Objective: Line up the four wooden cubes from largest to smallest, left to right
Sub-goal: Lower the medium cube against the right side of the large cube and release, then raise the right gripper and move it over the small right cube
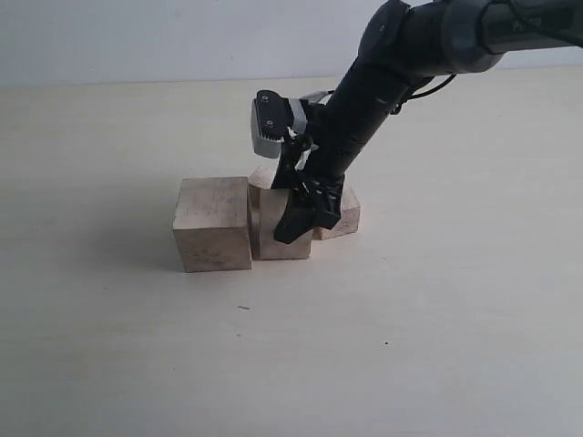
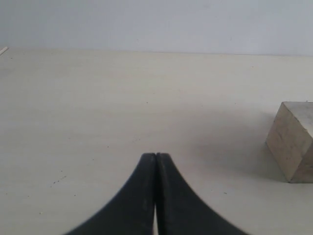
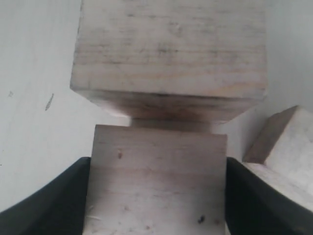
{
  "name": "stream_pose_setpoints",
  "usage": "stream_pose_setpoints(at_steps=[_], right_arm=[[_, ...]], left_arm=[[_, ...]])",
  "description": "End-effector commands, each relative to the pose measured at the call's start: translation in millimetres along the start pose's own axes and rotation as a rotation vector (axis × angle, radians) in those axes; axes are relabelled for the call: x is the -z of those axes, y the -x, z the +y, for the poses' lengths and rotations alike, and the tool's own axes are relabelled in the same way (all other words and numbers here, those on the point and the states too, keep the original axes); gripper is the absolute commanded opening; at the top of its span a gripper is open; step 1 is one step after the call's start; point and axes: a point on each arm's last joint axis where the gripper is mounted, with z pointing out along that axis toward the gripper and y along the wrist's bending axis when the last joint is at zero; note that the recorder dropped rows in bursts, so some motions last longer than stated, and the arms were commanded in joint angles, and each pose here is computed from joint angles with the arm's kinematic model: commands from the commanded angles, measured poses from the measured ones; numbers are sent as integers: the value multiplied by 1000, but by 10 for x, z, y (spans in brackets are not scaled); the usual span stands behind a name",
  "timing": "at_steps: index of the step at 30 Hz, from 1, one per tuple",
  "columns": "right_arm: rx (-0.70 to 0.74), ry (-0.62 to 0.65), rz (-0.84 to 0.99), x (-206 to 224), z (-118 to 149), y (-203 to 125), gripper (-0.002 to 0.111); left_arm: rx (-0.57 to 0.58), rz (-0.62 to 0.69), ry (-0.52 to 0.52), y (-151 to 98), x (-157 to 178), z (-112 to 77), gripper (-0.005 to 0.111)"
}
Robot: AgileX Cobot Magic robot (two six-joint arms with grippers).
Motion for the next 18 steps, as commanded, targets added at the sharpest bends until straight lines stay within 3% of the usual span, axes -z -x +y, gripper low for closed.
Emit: stream_pose_setpoints(at_steps=[1, 8, 13, 18], right_arm=[[3, 25, -6, -93, 25, 11, 0], [4, 40, -8, -121, 45, 27, 3], [1, 42, -6, -121, 47, 25, 23], [-5, 42, -9, -121, 47, 28, 52]], left_arm=[[1, -14, 4, 1, 0, 3, 0], [1, -14, 4, 1, 0, 3, 0], [1, -14, 4, 1, 0, 3, 0], [1, -14, 4, 1, 0, 3, 0]])
